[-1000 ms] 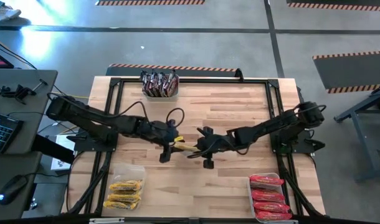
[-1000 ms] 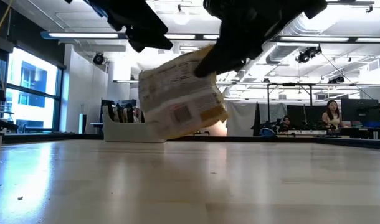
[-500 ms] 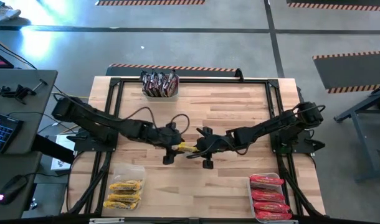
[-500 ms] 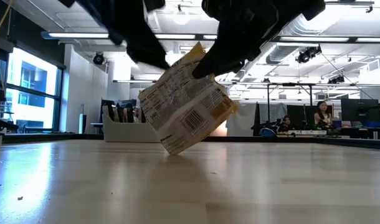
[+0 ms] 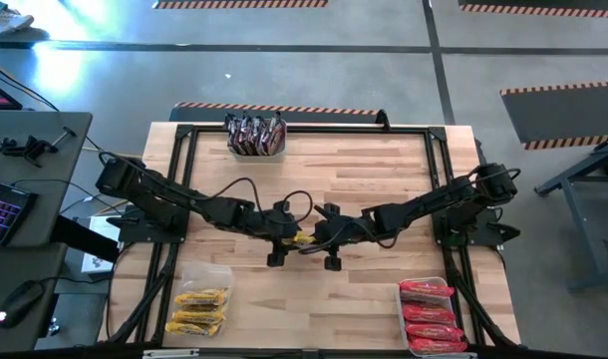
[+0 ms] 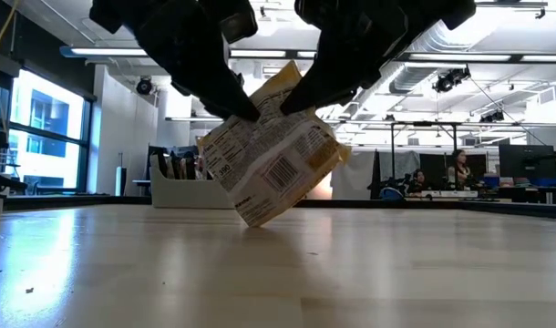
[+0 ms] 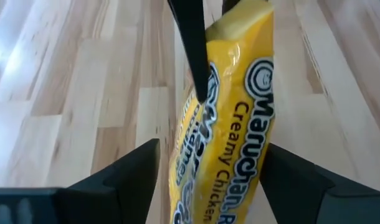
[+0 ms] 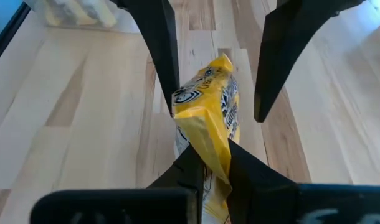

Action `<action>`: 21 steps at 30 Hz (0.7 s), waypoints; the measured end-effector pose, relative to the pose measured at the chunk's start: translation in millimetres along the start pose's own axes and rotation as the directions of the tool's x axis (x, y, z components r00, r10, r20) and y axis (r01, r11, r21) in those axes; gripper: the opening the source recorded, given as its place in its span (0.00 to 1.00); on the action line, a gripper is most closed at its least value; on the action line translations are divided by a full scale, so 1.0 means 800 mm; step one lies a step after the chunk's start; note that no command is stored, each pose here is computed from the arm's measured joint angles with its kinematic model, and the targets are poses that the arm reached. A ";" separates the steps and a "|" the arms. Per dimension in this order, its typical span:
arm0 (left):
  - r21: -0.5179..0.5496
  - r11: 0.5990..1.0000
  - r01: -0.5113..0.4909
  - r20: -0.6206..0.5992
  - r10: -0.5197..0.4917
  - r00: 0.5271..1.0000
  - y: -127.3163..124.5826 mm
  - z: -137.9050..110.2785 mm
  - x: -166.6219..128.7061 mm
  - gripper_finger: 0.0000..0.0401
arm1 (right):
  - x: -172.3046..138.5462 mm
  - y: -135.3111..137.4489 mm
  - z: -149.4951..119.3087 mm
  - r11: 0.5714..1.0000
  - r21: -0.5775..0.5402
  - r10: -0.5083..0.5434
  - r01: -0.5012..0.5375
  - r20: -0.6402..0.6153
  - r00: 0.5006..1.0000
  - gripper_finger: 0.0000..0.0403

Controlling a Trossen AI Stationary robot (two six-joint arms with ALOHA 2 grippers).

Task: Sort Maruchan noodles
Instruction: Put the yellow noodle pack into the transparent bin

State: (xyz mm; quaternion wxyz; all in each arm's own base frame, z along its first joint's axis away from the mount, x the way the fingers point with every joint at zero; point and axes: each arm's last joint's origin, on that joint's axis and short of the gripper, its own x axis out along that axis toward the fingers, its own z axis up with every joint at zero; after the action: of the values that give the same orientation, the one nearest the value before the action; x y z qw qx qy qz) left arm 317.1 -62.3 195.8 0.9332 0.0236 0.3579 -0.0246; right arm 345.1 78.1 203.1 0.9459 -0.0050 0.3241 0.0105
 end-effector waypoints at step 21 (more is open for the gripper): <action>0.055 0.998 0.043 -0.022 -0.042 0.999 0.000 -0.001 -0.006 0.10 | -0.001 -0.001 0.001 0.999 -0.007 -0.039 0.039 0.008 0.999 0.36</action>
State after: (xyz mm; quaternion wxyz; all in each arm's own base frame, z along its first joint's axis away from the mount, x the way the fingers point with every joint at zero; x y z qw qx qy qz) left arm 313.1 -62.3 198.7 0.9277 0.0421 0.3669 -0.0543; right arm 344.9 77.0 203.9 0.9472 -0.0148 0.3203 -0.0069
